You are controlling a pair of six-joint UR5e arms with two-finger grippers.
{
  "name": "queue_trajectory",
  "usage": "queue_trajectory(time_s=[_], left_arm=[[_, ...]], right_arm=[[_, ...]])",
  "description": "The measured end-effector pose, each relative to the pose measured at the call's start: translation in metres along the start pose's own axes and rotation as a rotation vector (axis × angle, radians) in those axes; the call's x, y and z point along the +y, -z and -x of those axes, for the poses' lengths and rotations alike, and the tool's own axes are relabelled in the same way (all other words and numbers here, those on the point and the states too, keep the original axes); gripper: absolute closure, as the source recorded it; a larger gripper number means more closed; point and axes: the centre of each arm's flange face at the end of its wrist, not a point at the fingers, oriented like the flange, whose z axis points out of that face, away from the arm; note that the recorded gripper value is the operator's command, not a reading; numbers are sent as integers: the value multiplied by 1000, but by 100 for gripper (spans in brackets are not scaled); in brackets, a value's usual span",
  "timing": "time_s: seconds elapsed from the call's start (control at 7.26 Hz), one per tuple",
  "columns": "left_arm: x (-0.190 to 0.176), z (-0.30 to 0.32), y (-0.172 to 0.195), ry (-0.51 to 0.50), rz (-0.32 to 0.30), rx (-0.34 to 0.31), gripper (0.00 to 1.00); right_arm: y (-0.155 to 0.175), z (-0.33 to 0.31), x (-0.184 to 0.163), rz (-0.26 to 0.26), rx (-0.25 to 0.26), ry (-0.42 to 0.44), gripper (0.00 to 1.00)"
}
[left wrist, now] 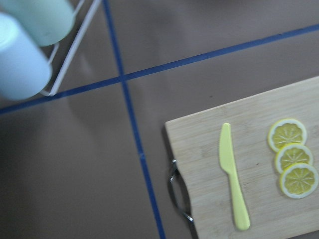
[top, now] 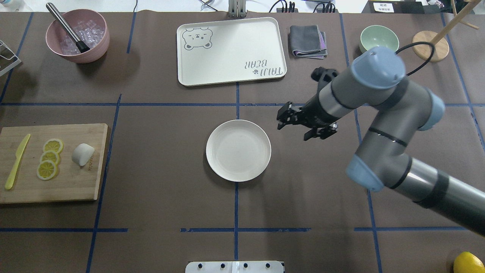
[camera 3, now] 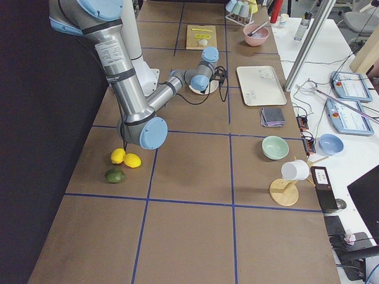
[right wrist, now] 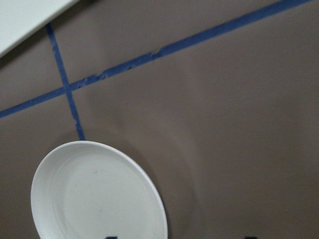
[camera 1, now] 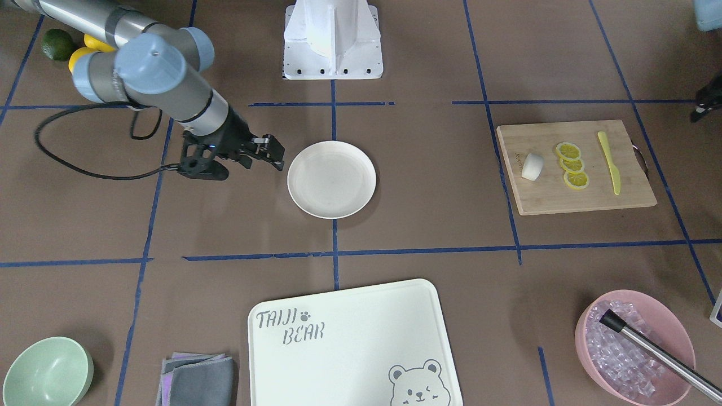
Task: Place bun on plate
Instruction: 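Release the plate and lift the right gripper while the left grasps the bun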
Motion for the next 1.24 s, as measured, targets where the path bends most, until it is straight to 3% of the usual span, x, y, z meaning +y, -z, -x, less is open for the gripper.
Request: queue_trajectory(time_s=[0.28, 0.41, 0.69, 1.24], left_arm=[[-30, -89, -57, -72, 3, 53, 0], [-41, -134, -84, -102, -15, 29, 0], [-51, -194, -128, -132, -37, -31, 0], [-57, -218, -164, -128, -11, -42, 3]], right_arm=[[62, -89, -37, -21, 30, 57, 0], [79, -132, -47, -26, 53, 104, 0], [87, -164, -51, -26, 74, 132, 0], [88, -172, -51, -30, 83, 134, 0]])
